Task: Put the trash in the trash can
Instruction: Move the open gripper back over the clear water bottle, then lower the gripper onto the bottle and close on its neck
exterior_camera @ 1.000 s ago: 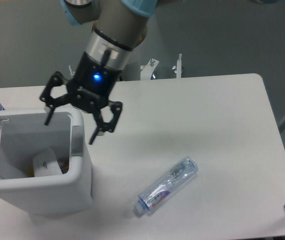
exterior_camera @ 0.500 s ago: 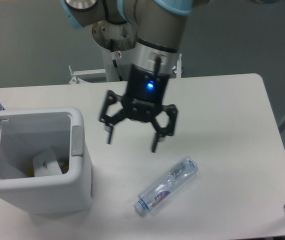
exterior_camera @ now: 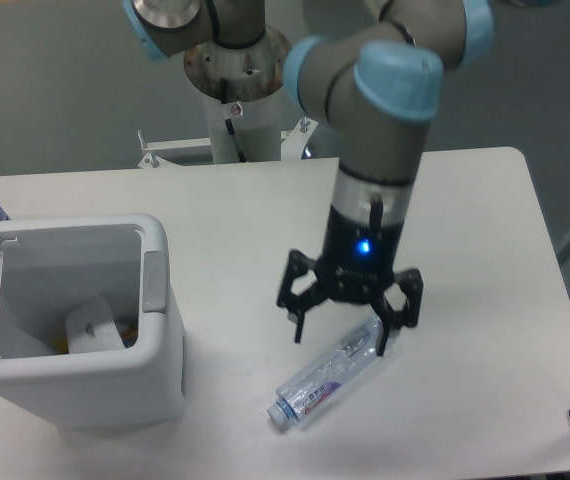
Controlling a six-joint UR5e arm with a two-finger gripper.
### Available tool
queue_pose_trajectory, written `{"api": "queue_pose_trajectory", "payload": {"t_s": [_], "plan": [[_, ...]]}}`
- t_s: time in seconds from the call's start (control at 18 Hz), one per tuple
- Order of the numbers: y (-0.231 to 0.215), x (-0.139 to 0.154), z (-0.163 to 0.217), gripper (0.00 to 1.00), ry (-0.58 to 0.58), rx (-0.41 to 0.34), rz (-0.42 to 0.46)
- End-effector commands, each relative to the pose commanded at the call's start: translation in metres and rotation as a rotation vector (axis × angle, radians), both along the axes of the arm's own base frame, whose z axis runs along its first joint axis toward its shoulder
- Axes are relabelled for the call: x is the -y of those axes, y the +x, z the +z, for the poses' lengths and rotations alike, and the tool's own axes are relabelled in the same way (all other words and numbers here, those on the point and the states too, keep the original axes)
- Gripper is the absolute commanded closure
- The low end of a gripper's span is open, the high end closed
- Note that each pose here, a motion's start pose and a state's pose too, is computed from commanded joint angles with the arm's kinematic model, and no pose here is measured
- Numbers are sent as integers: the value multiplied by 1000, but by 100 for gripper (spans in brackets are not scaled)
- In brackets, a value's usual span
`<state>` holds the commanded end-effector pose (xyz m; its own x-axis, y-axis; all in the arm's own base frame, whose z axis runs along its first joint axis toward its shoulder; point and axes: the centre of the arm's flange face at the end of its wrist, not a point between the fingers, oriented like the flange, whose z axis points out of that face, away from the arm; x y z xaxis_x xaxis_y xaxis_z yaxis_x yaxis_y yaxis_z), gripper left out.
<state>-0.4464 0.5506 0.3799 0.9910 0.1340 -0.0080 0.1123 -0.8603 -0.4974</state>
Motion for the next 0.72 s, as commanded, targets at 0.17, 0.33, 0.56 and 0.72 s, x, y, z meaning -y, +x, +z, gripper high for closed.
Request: {"api": "queue_pose_trajectory", "payload": {"t_s": [0.17, 0.33, 0.56, 0.72], "plan": [[-1, -6, -36, 0, -41, -15, -112], [2, -10, -64, 0, -67, 10, -142], [16, -35, -99, 0, -128, 10, -174], [29, -49, -113, 0, -137, 18, -202]]}}
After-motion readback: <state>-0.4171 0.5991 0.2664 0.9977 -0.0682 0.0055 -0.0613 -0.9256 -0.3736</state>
